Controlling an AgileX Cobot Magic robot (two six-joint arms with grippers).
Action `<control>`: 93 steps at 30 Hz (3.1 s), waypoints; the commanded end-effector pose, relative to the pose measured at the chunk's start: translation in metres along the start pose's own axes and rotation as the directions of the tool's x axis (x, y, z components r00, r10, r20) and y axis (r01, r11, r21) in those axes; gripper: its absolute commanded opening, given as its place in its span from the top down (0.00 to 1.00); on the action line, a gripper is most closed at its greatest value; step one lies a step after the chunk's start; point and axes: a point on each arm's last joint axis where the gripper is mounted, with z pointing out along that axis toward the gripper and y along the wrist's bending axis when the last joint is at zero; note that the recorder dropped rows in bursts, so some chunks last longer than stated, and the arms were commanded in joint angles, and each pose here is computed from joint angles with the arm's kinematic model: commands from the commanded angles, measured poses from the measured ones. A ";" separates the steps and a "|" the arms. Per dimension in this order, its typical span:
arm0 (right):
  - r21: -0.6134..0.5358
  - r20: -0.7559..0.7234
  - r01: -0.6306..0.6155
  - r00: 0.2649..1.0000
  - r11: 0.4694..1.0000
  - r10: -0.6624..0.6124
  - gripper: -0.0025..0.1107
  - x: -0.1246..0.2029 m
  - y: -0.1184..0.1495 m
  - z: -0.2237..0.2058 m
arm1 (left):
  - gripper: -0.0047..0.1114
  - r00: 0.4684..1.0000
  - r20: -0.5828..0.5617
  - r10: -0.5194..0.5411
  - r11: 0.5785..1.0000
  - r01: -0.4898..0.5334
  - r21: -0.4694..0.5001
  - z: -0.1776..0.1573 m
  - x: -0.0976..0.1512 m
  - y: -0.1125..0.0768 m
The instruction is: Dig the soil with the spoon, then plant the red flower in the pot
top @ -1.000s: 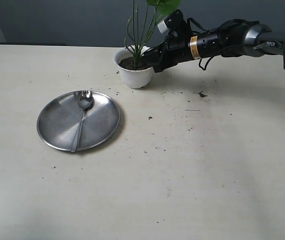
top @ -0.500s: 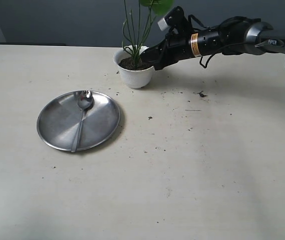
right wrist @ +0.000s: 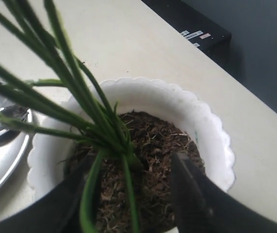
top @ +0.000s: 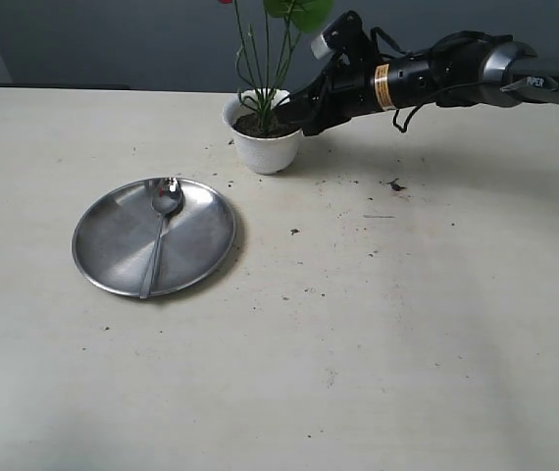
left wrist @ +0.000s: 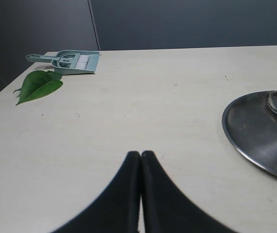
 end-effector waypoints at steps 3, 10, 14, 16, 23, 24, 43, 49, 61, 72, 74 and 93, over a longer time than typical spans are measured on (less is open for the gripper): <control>0.016 0.013 0.002 1.000 1.000 -0.002 0.59 -0.008 -0.002 -0.007 | 0.96 1.000 0.009 -0.001 1.000 0.001 -0.001 0.000 0.001 0.000; -0.013 0.030 -0.063 0.998 0.998 0.064 0.59 -0.003 -0.013 -0.023 | 0.96 1.000 0.009 -0.001 1.000 0.001 -0.001 0.000 0.001 0.000; -0.021 0.036 -0.064 0.997 0.998 0.064 0.59 -0.004 -0.014 -0.027 | 0.96 1.000 0.009 -0.001 1.000 0.001 -0.001 0.000 0.001 0.000; -0.021 0.036 -0.064 0.997 0.998 0.064 0.59 -0.004 -0.014 -0.027 | 0.96 1.000 0.009 -0.001 1.000 0.001 -0.001 0.000 0.001 0.000; -0.019 0.043 -0.060 0.997 0.998 0.060 0.59 -0.008 -0.015 -0.031 | 0.96 1.000 0.009 -0.001 1.000 0.001 -0.001 0.000 0.001 0.000; -0.015 0.047 -0.057 0.997 0.998 0.058 0.59 -0.010 -0.015 -0.034 | 0.96 1.000 0.009 -0.001 1.000 0.001 -0.001 0.000 0.001 0.000; 0.106 0.065 -0.111 0.992 0.988 0.105 0.59 -0.002 -0.049 -0.075 | 0.96 1.000 0.009 -0.001 1.000 0.001 -0.001 0.000 0.001 0.000; 0.188 0.067 -0.099 0.994 0.977 0.088 0.60 -0.011 -0.055 -0.081 | 0.96 1.000 0.007 -0.001 1.000 0.001 -0.001 0.000 0.001 0.000; 0.458 0.233 -0.237 0.962 0.857 0.141 0.69 -0.071 -0.079 -0.183 | 0.96 1.000 0.007 -0.001 1.000 0.001 -0.001 0.000 0.001 0.000; 0.512 0.297 -0.271 0.946 0.815 0.128 0.94 -0.101 -0.069 -0.207 | 0.96 1.000 0.007 -0.001 1.000 0.001 -0.001 0.000 0.001 0.000; 0.535 0.319 -0.299 0.937 0.790 0.139 0.94 -0.104 -0.070 -0.211 | 0.96 1.000 0.007 -0.001 1.000 0.001 -0.001 0.000 0.001 0.000; 0.726 0.439 -0.428 0.891 0.538 0.116 0.94 -0.134 -0.015 -0.283 | 0.96 1.000 0.007 -0.001 1.000 0.001 -0.001 0.000 0.001 0.000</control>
